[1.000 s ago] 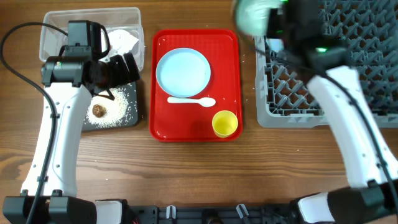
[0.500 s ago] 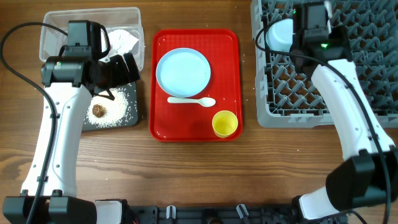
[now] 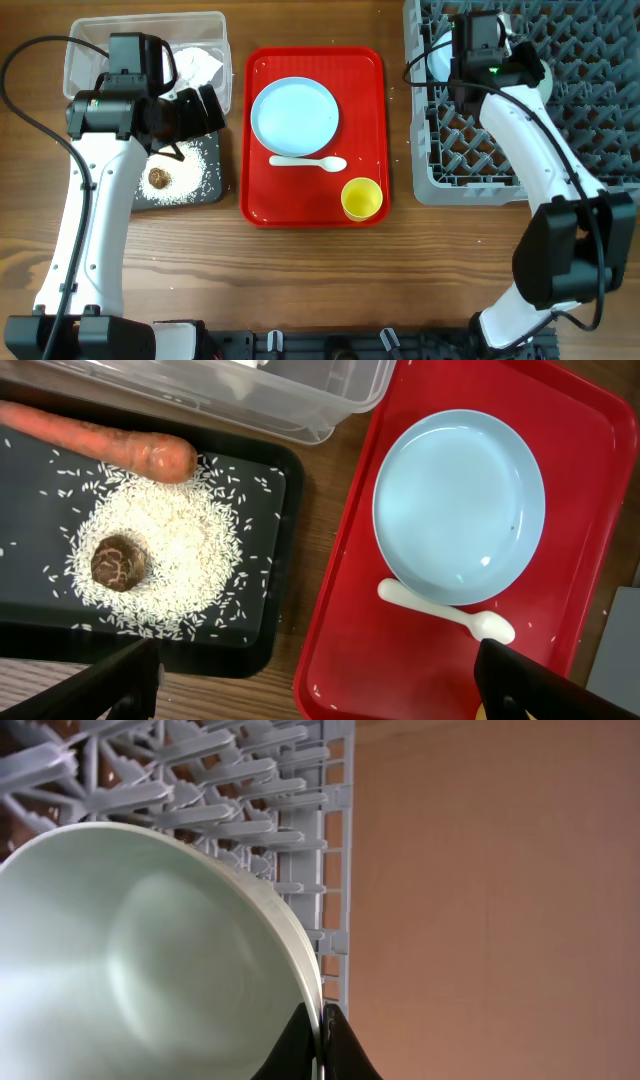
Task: Sort waste into correct bins and load items into the dishwasher rack
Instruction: 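Place pale-green bowl into dish rack with right gripper, then grasp blue plate with right gripper and lift it off tray, then stand blue plate upright in dish rack with right gripper, then reach left gripper to yellow cup and grasp it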
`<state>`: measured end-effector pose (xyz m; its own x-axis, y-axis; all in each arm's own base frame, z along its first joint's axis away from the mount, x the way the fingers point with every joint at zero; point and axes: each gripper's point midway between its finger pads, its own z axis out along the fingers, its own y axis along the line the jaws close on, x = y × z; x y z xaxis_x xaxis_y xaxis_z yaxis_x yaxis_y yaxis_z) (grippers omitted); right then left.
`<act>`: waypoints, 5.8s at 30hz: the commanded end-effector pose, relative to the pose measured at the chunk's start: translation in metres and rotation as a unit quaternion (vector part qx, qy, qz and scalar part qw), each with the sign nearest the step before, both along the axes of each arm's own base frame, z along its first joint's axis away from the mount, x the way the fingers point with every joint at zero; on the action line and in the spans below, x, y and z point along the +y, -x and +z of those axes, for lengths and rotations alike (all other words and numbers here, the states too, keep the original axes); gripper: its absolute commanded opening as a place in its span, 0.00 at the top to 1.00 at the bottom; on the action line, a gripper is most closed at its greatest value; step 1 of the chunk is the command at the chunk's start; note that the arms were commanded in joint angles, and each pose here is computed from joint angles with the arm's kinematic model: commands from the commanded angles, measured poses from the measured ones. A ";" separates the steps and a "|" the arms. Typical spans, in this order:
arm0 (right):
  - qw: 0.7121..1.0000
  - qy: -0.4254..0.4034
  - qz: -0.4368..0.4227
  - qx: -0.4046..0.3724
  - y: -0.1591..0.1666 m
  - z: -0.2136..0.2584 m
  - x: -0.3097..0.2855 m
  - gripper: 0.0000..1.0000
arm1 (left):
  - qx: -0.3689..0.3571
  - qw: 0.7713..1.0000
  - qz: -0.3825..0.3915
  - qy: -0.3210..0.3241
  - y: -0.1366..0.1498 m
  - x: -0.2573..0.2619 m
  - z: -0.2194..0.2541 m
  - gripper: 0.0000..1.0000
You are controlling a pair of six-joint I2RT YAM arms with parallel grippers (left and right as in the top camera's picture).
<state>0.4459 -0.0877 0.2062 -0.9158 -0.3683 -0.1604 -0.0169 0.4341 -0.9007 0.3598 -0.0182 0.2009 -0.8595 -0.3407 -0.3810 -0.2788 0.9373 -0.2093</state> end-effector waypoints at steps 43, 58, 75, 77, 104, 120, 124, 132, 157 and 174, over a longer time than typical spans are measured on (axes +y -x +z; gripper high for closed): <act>0.970 -0.158 0.182 0.012 0.000 -0.054 0.188 0.32 | 0.001 1.000 0.000 0.003 0.000 0.000 -0.001 0.00; 0.738 -0.665 0.112 -0.025 0.007 -0.098 0.364 0.46 | 0.001 1.000 0.000 0.003 0.000 0.000 -0.001 0.00; 0.721 -0.684 -0.102 0.033 0.030 -0.198 0.347 0.50 | 0.001 1.000 0.000 0.003 0.000 0.000 -0.001 0.00; 0.712 -0.692 -0.106 0.042 0.032 -0.203 0.352 0.52 | 0.001 1.000 0.000 0.003 0.000 0.000 -0.001 0.00; 0.743 -0.540 0.095 -0.383 -0.073 0.122 0.164 0.96 | 0.001 1.000 0.000 0.003 0.000 0.000 -0.001 0.00; 0.986 -0.036 -0.004 -0.165 -0.016 0.116 -0.071 0.96 | 0.001 1.000 0.000 0.003 -0.001 0.000 -0.001 0.00; 0.993 -0.074 0.031 -0.086 -0.032 0.062 -0.061 0.96 | 0.001 1.000 0.000 0.003 0.000 0.000 -0.001 0.00; 0.987 -0.145 0.059 -0.030 -0.041 0.007 -0.043 0.96 | 0.001 1.000 0.000 0.003 0.000 0.000 -0.001 0.00; 0.704 -0.682 0.193 -0.046 0.012 0.050 0.156 0.03 | -0.009 0.997 -0.030 0.073 -0.003 -0.026 0.005 0.00; 0.741 -0.645 0.034 -0.184 0.024 0.072 0.039 0.01 | 0.071 0.944 -0.322 0.010 0.048 -0.182 -0.052 0.06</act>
<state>0.4255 -0.0344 0.2736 -0.7262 0.2148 -0.6531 0.0039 0.9512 0.3086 0.3148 -0.1823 0.1853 -0.9386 0.1443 -0.3135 0.2385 0.9277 -0.2871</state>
